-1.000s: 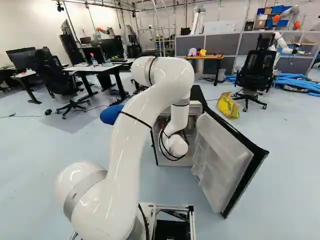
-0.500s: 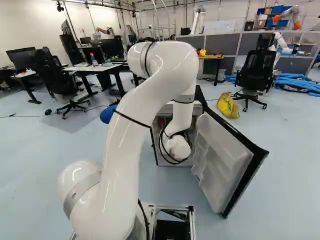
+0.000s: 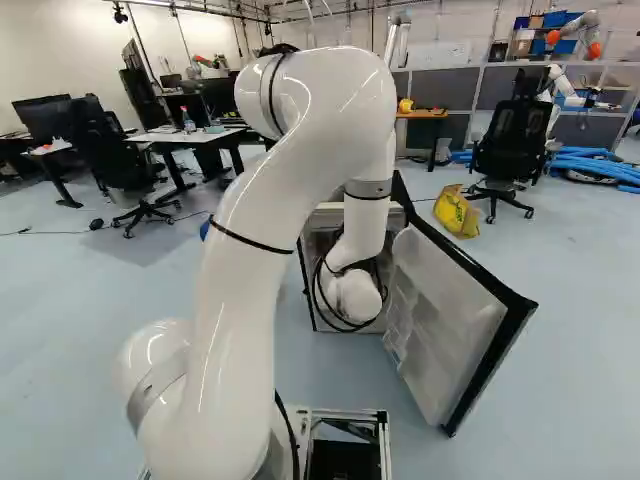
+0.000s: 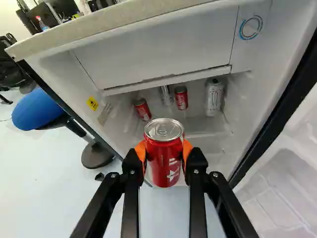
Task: Grab a drink from the fridge
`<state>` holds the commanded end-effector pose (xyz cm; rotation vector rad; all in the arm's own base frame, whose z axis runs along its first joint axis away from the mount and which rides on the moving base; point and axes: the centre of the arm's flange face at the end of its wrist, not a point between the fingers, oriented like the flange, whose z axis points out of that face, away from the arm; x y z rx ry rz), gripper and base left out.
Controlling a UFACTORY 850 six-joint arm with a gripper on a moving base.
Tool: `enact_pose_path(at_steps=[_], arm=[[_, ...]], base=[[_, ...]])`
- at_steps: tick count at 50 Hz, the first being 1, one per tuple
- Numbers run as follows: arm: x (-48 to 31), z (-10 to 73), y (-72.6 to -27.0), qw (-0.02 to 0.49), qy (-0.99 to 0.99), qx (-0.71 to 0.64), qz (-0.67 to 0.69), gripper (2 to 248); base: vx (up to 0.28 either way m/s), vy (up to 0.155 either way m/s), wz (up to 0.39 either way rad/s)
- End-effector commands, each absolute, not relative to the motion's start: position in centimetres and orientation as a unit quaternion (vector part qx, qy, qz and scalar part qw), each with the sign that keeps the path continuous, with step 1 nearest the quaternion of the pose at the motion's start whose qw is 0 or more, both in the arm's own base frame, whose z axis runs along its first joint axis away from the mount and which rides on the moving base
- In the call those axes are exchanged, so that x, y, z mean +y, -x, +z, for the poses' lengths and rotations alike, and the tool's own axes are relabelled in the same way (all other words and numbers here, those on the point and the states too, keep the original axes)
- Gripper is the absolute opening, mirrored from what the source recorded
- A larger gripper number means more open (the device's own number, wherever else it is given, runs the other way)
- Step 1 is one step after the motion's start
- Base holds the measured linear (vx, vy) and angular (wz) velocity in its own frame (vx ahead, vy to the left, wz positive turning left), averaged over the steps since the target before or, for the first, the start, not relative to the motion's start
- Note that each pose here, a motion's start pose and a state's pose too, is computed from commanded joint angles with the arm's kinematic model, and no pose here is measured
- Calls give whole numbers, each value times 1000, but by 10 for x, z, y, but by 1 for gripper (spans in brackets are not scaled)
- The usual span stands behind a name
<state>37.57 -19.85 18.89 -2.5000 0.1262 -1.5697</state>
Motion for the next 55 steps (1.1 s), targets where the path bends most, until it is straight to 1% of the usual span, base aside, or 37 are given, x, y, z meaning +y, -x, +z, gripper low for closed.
enact_pose_path(at_steps=[55], arm=[[-200, 262, -298, 55, 826, 62, -557, 93]], base=[[0, 0, 0]])
